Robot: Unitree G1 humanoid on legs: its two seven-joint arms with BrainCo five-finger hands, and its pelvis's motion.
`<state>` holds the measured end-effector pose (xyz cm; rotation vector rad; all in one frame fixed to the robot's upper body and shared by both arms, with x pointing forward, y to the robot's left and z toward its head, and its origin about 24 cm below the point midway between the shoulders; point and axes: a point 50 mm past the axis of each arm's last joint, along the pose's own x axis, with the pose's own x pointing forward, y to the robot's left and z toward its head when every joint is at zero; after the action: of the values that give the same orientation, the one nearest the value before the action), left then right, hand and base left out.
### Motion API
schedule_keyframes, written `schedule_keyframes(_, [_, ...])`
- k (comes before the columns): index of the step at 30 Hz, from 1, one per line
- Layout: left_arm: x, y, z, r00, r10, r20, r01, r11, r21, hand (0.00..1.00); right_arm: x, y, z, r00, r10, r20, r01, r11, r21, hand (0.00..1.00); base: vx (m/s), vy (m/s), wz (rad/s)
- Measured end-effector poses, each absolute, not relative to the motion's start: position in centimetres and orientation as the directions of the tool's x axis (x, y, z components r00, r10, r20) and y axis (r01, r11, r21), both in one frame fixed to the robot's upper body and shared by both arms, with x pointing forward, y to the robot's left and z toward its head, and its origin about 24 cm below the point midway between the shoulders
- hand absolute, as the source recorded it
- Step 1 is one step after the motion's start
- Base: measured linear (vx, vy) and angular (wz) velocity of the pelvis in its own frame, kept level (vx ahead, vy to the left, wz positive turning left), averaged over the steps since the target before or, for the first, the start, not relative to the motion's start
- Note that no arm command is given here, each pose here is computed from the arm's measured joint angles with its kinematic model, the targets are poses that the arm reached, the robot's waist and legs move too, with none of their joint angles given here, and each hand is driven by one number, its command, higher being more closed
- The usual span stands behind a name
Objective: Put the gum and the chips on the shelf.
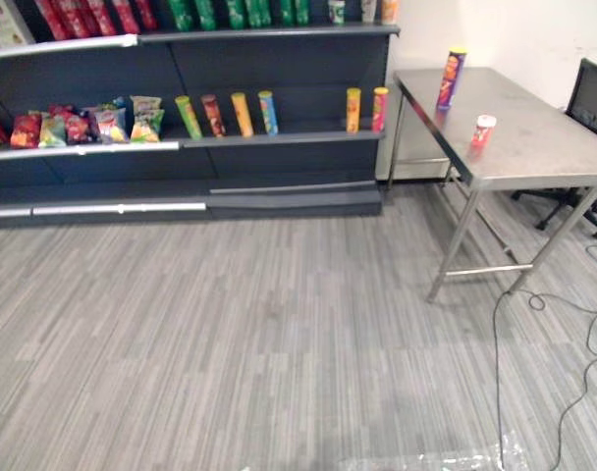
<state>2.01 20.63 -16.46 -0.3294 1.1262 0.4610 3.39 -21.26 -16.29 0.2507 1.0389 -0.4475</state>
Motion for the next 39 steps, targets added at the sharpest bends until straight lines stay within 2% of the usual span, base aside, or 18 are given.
schedule_keyframes(5, [2.06,20.62,-16.45,0.371,0.194,-0.908,-0.525,0.851,-0.033,0.00,3.86,-21.26,-16.25,0.439,-0.236,-0.867,0.468,0.884,-0.004,0.00,-0.02,-0.010,0.00])
schedule_keyframes(39, [1.81,20.83,-16.49,0.342,0.215,-0.915,-0.547,0.837,-0.007,0.00,4.08,-20.96,-16.42,0.460,-0.163,-0.873,0.465,0.882,0.081,0.00,-0.01,-0.001,0.00])
